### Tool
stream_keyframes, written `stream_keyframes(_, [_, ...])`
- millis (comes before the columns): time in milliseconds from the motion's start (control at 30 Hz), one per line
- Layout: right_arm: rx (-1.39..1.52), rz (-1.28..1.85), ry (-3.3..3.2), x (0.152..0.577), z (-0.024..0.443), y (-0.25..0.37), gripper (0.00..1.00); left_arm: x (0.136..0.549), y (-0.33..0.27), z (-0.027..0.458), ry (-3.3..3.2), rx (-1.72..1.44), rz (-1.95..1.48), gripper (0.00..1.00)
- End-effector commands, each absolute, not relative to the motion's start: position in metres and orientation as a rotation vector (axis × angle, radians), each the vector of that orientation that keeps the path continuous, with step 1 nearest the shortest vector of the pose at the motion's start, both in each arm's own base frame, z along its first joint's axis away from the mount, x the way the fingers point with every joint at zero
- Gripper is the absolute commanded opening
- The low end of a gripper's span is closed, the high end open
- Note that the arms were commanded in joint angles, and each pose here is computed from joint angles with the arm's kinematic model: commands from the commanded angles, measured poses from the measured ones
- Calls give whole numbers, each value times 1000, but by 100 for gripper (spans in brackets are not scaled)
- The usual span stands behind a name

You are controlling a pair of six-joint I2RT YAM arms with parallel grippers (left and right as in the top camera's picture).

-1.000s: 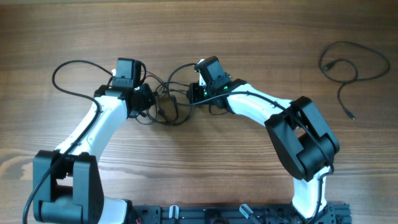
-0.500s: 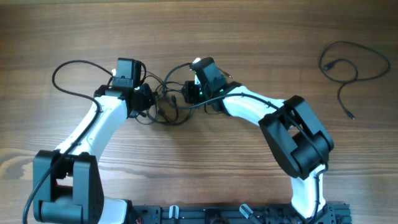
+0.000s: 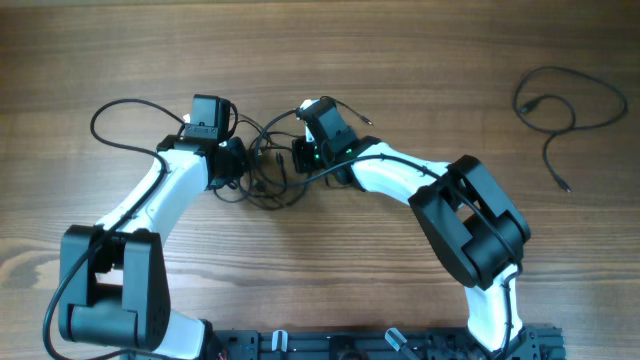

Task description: Untangle cables

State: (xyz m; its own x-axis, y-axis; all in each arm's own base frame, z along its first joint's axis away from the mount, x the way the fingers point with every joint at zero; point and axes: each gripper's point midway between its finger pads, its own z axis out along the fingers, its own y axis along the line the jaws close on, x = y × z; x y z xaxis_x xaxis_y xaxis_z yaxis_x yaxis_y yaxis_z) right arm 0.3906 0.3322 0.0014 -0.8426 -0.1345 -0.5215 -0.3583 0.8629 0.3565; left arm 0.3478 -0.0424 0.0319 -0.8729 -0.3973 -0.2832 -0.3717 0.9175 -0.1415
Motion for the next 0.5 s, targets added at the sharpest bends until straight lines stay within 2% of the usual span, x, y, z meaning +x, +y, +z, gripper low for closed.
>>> stream_keyframes(0, [-340,551,2566,391,-3,319,4,340,-32,30,2795,-536,-24,4])
stream_keyframes(200, [-221,335,2590,397,13,279,4,332,14,62,2640,-698,289,4])
stream_keyframes(467, [-157,264,2589,400,14,268,4,327,39,96,2479,-806,420,4])
